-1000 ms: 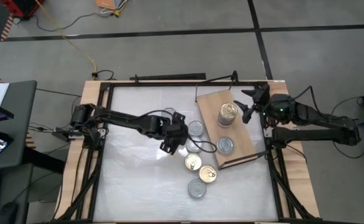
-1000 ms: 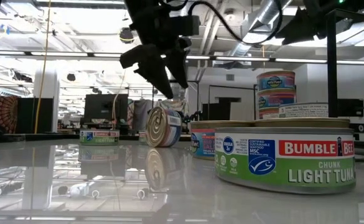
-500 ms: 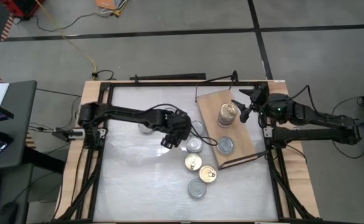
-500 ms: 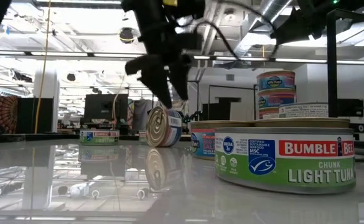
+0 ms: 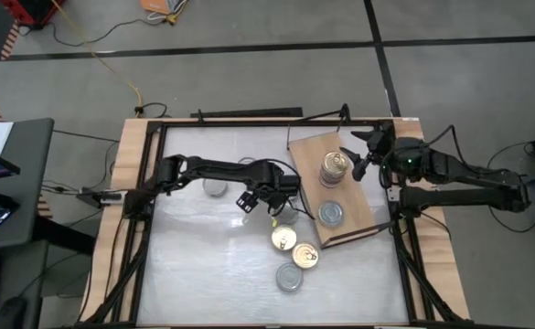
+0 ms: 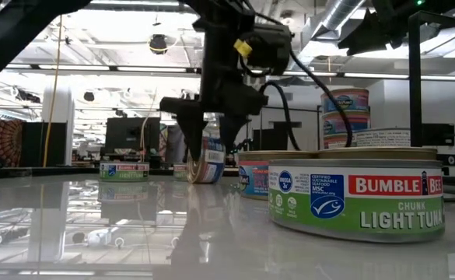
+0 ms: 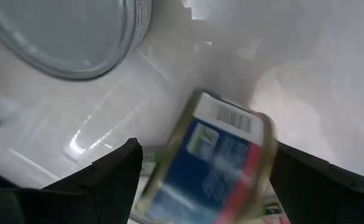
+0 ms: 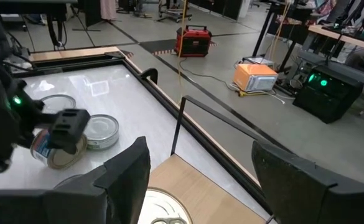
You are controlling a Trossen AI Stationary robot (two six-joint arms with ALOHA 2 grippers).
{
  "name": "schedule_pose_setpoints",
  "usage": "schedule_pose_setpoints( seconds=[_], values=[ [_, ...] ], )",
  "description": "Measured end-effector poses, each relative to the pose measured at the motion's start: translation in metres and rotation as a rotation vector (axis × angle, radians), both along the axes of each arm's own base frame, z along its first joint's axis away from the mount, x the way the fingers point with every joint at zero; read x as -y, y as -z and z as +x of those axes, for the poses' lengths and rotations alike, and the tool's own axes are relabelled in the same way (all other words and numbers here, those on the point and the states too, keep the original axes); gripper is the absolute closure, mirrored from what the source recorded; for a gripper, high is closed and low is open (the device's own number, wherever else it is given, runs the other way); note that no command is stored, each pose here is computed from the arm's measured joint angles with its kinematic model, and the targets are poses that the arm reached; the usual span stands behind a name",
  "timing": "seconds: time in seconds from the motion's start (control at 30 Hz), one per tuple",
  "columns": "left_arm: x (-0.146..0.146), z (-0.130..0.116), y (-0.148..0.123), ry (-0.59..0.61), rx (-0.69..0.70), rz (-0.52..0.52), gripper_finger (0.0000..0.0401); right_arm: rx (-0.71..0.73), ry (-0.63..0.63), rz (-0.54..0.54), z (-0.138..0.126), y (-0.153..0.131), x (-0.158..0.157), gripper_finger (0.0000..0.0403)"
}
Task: Stack canned seafood by type on shelf
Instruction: Stack the blue tuna can on the blue tuna can on the shelf
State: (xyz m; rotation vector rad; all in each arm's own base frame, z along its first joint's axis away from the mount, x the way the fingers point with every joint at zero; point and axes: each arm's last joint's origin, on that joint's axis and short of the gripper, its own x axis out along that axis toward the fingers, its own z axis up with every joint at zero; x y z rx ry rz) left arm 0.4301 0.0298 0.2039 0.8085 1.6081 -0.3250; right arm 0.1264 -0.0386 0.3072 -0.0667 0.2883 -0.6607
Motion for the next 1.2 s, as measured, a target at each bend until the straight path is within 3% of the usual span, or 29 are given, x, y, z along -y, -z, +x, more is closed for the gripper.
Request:
schedule_pose_setpoints(
  seconds=[0.27,0.43,0.6,0.8,0.97,1.2],
  values=[
    [0.001,-0.007,0.006,0.142,-0.115,0.110,0.0102,0.005,-0.001,-0.006,0.000,-0.001,0.000,0.0097],
    [0.002,-0.007,0.005,0.187,-0.128,0.097,0.0145,0.005,-0.002,-0.007,0.000,-0.001,0.000,0.0097],
    [0.005,-0.007,0.005,0.169,-0.125,0.100,0.0217,-0.007,-0.002,-0.006,0.000,0.000,0.000,0.0097],
    [0.012,-0.006,-0.009,0.103,-0.059,0.092,0.0221,-0.025,-0.001,0.001,-0.001,0.002,0.000,0.0097],
    [0.000,-0.008,-0.055,-0.102,0.125,-0.074,0.0221,0.012,0.004,0.008,-0.010,-0.001,-0.002,0.0097],
    [-0.038,-0.002,-0.105,-0.477,0.500,-0.450,0.0221,0.096,0.016,0.036,-0.025,-0.006,-0.005,0.0097]
  ],
)
